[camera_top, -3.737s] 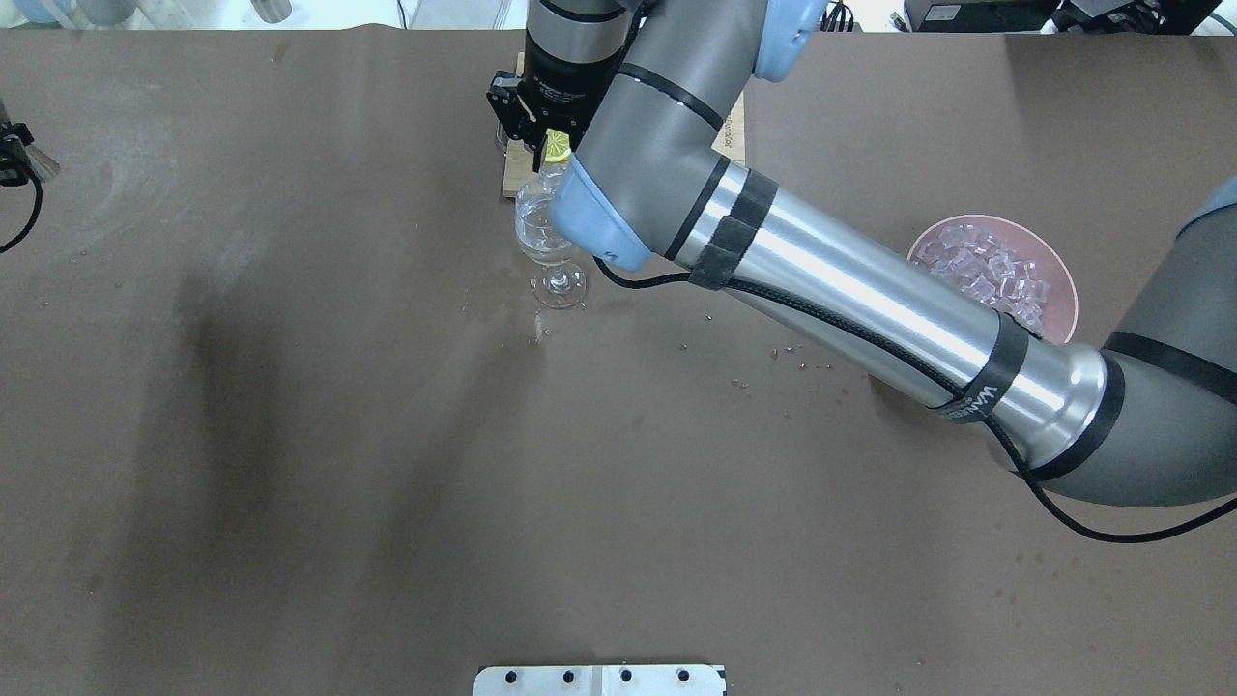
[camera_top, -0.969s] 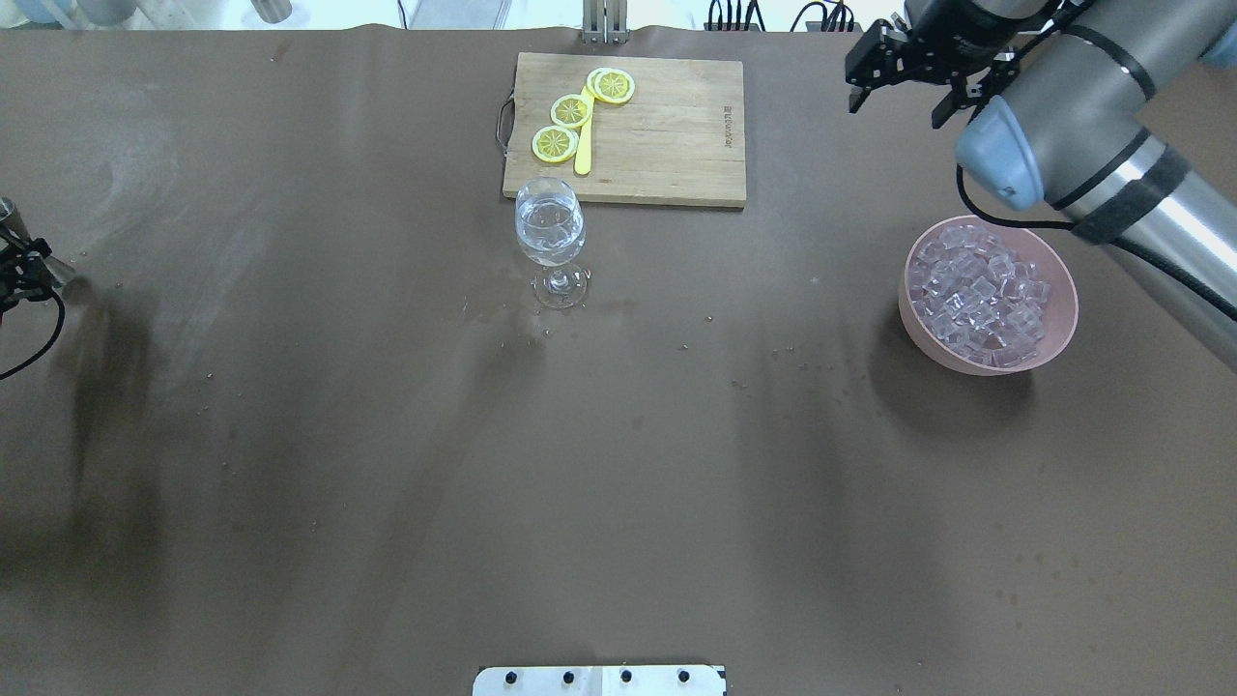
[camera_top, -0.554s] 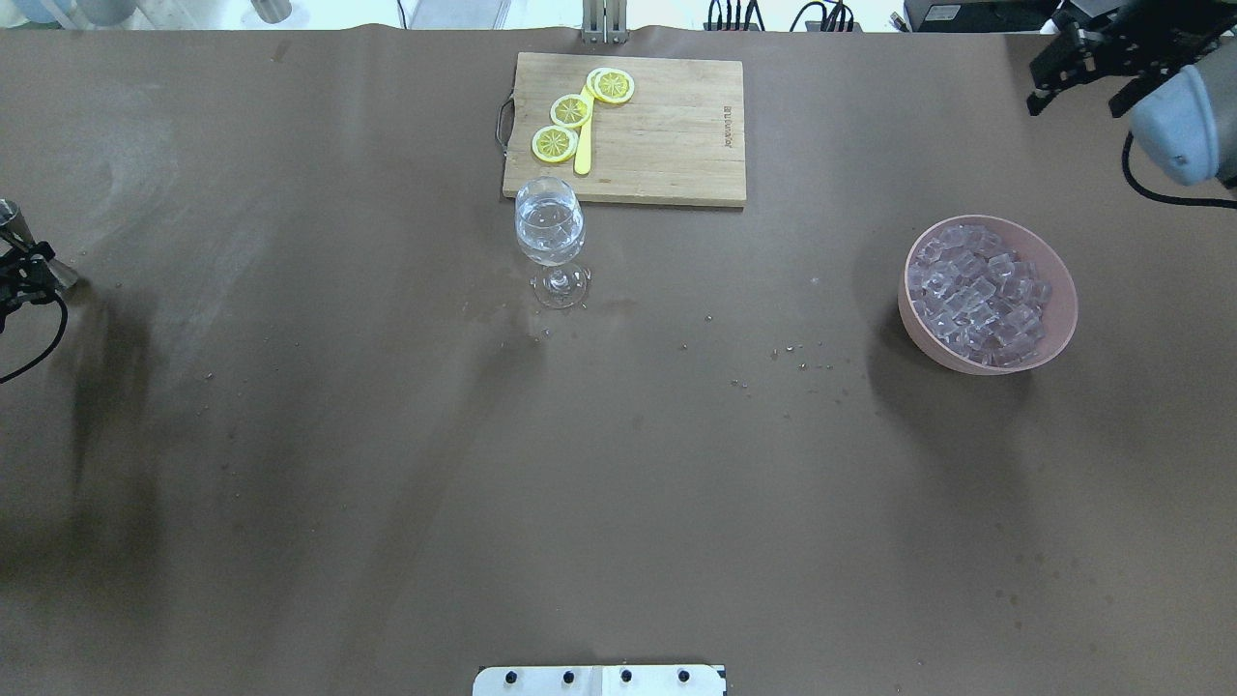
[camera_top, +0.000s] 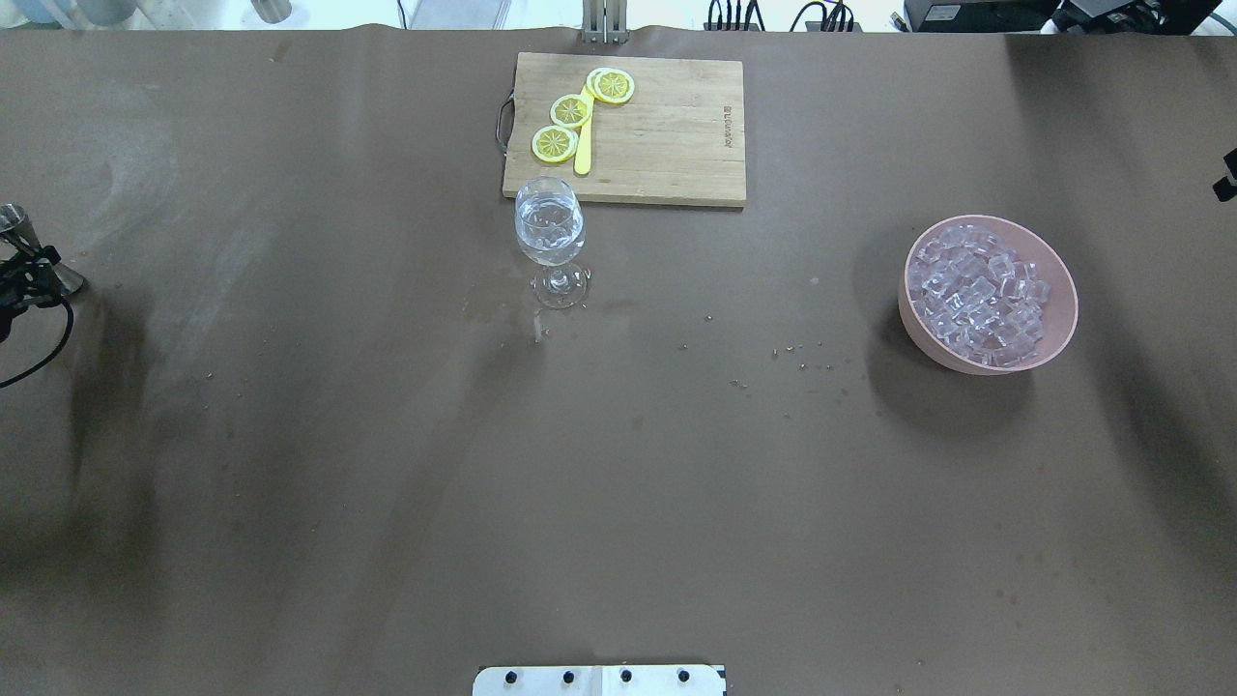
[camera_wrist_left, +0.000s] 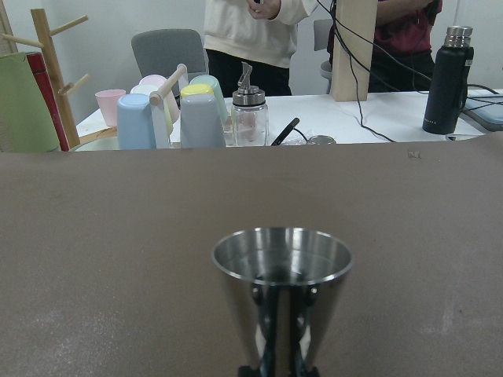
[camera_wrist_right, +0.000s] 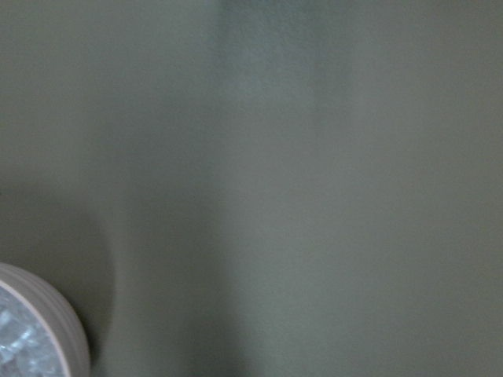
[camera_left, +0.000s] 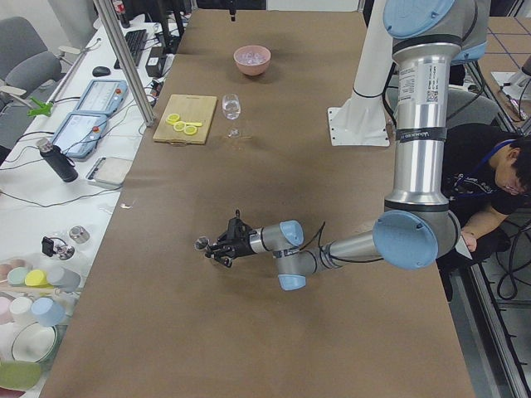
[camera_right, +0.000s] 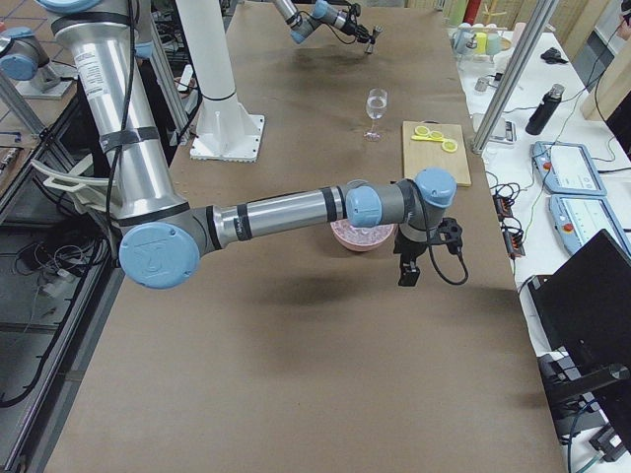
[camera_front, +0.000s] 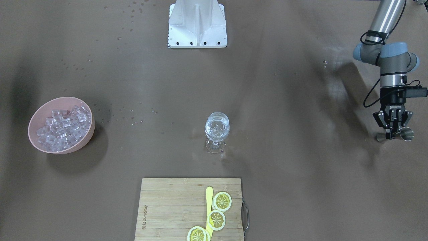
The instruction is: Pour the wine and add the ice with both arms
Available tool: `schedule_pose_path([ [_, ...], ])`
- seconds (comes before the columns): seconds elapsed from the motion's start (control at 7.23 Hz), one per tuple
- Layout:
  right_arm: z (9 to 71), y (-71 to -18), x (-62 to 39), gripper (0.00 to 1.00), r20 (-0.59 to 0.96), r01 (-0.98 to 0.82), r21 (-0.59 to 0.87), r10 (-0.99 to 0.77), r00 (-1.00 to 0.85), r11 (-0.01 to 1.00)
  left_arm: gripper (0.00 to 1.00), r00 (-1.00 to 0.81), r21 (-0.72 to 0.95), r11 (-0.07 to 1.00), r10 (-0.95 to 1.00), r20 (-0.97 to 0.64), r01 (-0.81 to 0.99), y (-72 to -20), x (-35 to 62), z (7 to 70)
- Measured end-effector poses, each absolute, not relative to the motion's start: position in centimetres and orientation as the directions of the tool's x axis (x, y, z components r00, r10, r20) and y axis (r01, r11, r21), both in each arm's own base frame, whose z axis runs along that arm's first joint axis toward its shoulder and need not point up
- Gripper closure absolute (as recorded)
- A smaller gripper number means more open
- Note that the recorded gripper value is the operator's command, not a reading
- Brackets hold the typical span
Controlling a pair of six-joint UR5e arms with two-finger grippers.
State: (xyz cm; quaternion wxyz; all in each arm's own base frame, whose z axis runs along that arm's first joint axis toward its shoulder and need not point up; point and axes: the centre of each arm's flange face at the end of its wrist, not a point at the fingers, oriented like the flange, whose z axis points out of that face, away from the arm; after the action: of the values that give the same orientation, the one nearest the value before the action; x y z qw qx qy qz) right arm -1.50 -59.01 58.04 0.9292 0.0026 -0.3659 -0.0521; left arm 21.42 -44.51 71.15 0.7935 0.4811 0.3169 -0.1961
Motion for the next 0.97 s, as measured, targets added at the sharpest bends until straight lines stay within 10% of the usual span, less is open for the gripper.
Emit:
schedule_pose_path([
  [0.28,59.4,-58.7,-0.4,0.0,0.676,0.108,0.047,-0.111,0.728,0.993,0.2,0.722,0.639,0.459,-0.006,-0.692,0.617,-44.6,21.5,71.1],
  [0.97,59.3,-58.8,0.3,0.0,0.675,0.101,0.054,-0.111,0.73,0.993,0.06,0.715,0.637,0.456,0.003,-0.699,0.622,-44.2,21.2,70.9],
])
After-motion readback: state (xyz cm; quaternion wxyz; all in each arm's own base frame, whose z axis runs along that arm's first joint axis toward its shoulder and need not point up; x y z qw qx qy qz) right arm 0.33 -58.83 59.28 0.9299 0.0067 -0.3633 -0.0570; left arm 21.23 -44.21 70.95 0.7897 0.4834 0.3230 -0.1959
